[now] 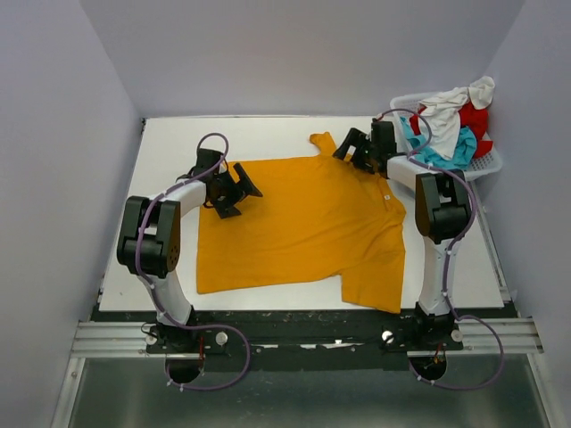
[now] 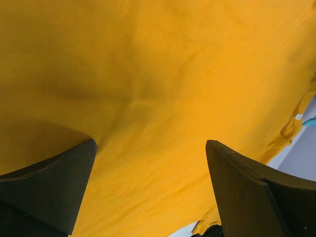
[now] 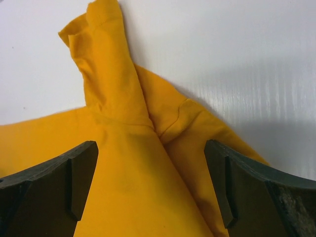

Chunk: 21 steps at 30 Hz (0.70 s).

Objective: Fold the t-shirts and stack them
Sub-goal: Flatten out the tshirt

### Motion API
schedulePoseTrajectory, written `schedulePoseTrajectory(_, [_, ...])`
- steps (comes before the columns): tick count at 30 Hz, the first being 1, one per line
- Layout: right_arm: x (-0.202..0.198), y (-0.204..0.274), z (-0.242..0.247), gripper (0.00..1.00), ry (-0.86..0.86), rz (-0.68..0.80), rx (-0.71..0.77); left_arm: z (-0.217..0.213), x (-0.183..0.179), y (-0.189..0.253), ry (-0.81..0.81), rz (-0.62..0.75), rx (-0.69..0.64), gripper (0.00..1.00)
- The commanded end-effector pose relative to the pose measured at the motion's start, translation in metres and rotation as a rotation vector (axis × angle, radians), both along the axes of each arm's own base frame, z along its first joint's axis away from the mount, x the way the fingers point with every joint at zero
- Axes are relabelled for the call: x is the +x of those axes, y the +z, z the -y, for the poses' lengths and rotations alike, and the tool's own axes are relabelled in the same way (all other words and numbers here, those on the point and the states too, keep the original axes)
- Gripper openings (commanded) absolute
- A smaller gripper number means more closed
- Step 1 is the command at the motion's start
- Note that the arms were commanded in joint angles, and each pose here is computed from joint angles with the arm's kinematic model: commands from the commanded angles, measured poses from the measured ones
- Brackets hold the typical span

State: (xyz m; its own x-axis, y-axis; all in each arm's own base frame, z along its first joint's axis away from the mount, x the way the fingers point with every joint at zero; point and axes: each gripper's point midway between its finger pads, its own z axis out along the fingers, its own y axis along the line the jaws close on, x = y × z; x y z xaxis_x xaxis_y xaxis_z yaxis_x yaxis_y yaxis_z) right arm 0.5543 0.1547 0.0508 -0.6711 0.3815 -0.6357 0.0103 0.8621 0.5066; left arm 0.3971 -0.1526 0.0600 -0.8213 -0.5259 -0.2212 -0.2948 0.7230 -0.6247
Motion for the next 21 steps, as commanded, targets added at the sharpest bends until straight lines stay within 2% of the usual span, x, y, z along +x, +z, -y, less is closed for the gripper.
schedulePoseTrajectory(1, [-0.008, -0.049, 0.024, 1.00, -0.149, -0.154, -0.080, -0.006, -0.013, -0.013, 0.006, -0.073, 0.017, 0.99])
schedulePoseTrajectory(6, [-0.015, -0.059, 0.076, 1.00, -0.380, -0.227, -0.160, -0.010, -0.028, -0.024, 0.018, -0.109, 0.010, 0.99])
schedulePoseTrajectory(12, [-0.032, -0.062, 0.118, 1.00, -0.536, -0.278, -0.175, -0.010, -0.035, -0.033, 0.022, -0.150, 0.004, 0.99])
schedulePoseTrajectory(21, [-0.053, -0.033, 0.134, 1.00, -0.617, -0.279, -0.216, -0.011, -0.042, -0.033, 0.026, -0.166, 0.002, 0.99])
